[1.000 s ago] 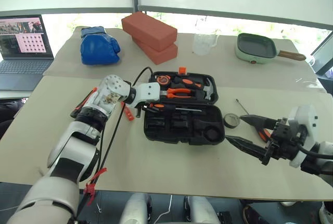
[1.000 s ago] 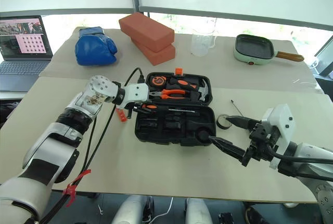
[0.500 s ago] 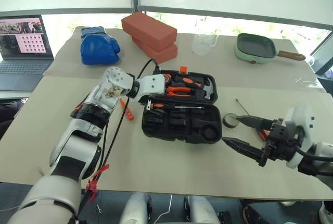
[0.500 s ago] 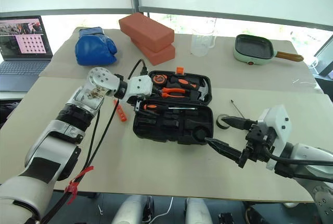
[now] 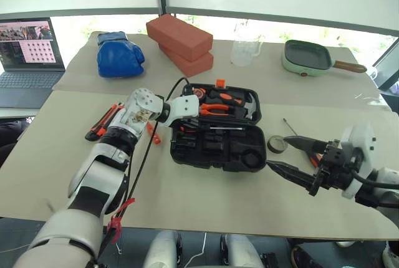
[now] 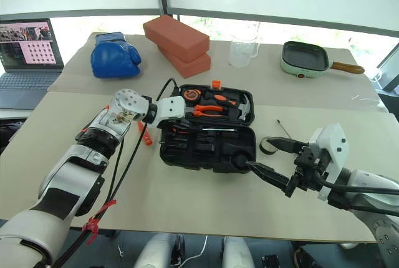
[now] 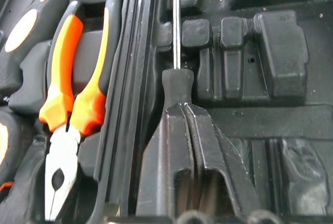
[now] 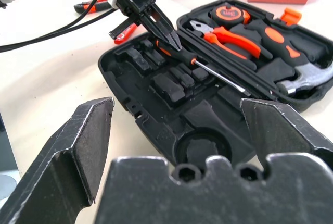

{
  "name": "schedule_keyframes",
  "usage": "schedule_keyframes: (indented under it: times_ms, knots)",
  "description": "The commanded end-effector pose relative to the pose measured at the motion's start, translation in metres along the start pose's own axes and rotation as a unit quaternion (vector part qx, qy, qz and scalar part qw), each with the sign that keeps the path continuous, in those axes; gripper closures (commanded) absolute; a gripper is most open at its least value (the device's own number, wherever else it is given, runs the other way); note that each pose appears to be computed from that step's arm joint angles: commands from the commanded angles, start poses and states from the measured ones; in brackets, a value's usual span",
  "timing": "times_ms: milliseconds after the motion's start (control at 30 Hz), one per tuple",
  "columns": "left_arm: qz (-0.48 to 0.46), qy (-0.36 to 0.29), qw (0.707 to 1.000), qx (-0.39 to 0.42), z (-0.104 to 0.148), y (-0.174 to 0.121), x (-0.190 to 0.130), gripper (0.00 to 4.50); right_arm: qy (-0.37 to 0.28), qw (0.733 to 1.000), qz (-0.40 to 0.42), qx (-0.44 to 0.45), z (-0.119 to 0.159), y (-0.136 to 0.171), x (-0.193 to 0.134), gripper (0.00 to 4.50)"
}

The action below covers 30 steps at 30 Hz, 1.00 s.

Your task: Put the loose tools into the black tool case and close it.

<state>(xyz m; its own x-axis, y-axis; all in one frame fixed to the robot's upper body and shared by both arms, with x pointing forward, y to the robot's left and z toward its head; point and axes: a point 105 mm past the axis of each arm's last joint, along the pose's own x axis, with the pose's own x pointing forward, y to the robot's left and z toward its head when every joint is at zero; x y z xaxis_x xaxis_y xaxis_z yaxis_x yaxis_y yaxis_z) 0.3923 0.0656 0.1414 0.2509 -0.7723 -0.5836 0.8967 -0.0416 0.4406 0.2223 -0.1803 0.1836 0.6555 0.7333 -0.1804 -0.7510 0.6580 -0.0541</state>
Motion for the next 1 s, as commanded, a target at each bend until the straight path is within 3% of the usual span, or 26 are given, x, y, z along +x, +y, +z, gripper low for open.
schedule_keyframes:
  times_ms: [33, 233, 467, 567, 733, 833, 1000]
  knots:
    - [-0.004, 0.02, 0.999, 0.028, 0.001, 0.001, 0.005, 4.47, -0.02, 1.0, -0.006, -0.014, 0.008, 0.003, 0.0, 0.0]
    - [0.01, 0.047, 0.998, 0.043, -0.01, 0.003, 0.013, 4.47, -0.025, 1.0, 0.001, -0.006, 0.007, 0.01, 0.003, 0.0]
    - [0.015, 0.035, 0.999, 0.036, -0.006, 0.005, 0.016, 4.47, -0.021, 1.0, -0.012, -0.007, 0.005, 0.007, 0.001, 0.0]
    - [0.038, -0.034, 0.999, 0.005, 0.015, 0.016, 0.005, 4.47, 0.0, 0.998, -0.051, -0.023, -0.002, -0.004, -0.004, 0.0]
    - [0.051, -0.144, 0.985, -0.075, 0.037, 0.023, -0.045, 4.47, 0.036, 0.987, -0.153, -0.026, -0.017, -0.035, -0.033, 0.0]
    - [0.002, -0.197, 0.972, -0.127, 0.049, 0.002, -0.08, 3.73, 0.068, 0.978, -0.198, -0.008, -0.031, -0.045, -0.07, 0.0]
    - [-0.062, -0.235, 0.957, -0.16, 0.076, -0.045, -0.114, 1.83, 0.124, 0.958, -0.257, 0.023, -0.055, -0.056, -0.129, 0.0]
